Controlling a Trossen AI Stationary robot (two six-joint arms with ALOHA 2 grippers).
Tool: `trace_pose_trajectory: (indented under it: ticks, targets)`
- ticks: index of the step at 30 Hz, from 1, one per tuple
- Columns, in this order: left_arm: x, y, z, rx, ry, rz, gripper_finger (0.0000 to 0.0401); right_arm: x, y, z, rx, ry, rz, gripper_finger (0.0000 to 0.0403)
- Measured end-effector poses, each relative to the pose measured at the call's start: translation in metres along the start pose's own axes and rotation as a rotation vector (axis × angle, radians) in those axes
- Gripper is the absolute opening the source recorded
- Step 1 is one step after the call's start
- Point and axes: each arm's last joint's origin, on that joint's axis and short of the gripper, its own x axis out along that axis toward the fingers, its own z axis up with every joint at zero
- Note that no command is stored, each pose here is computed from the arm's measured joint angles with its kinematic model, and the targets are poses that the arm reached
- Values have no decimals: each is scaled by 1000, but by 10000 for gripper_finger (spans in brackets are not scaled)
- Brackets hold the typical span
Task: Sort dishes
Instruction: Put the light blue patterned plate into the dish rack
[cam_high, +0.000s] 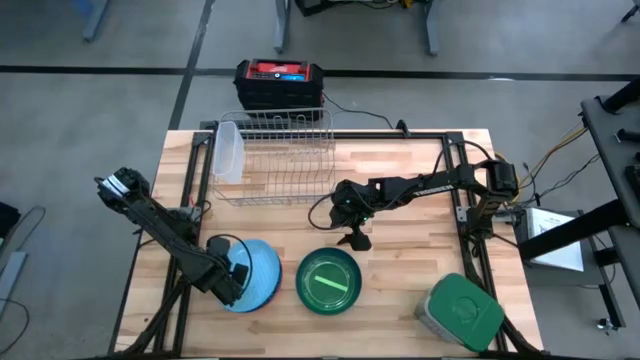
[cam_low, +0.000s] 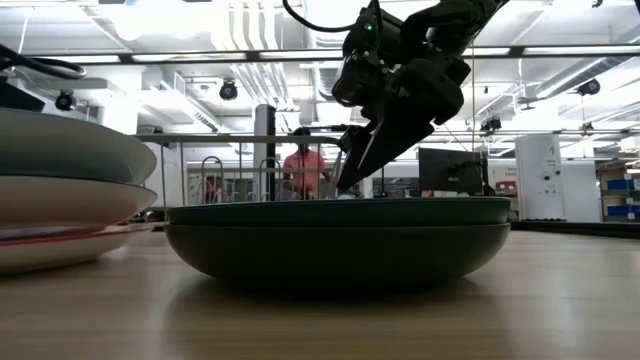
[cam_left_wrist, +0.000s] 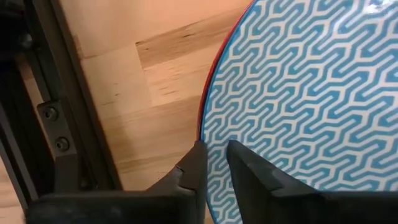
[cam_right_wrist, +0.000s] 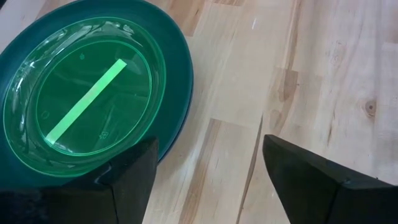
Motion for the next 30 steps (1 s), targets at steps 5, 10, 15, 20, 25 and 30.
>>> trace_pose_trajectory:
  ticks: [5,10,15,20,25,30]
  targets:
    - [0,-1,0,-1,2,-9,4,0,0,0,0,0,0,286]
    - [0,-1,-1,-1,4,-13,1,0,0,0,0,0,0,278]
    - [0,-2,-1,0,7,-21,0,0,0,0,0,0,0,273]
    - [0,-3,-1,-2,-2,-36,0,0,0,0,1,0,0,277]
    - [1,-3,-1,-3,-3,-41,0,0,0,0,1,0,0,281]
    - [0,-5,-2,-9,-4,-63,0,0,0,2,-18,-19,-5,272]
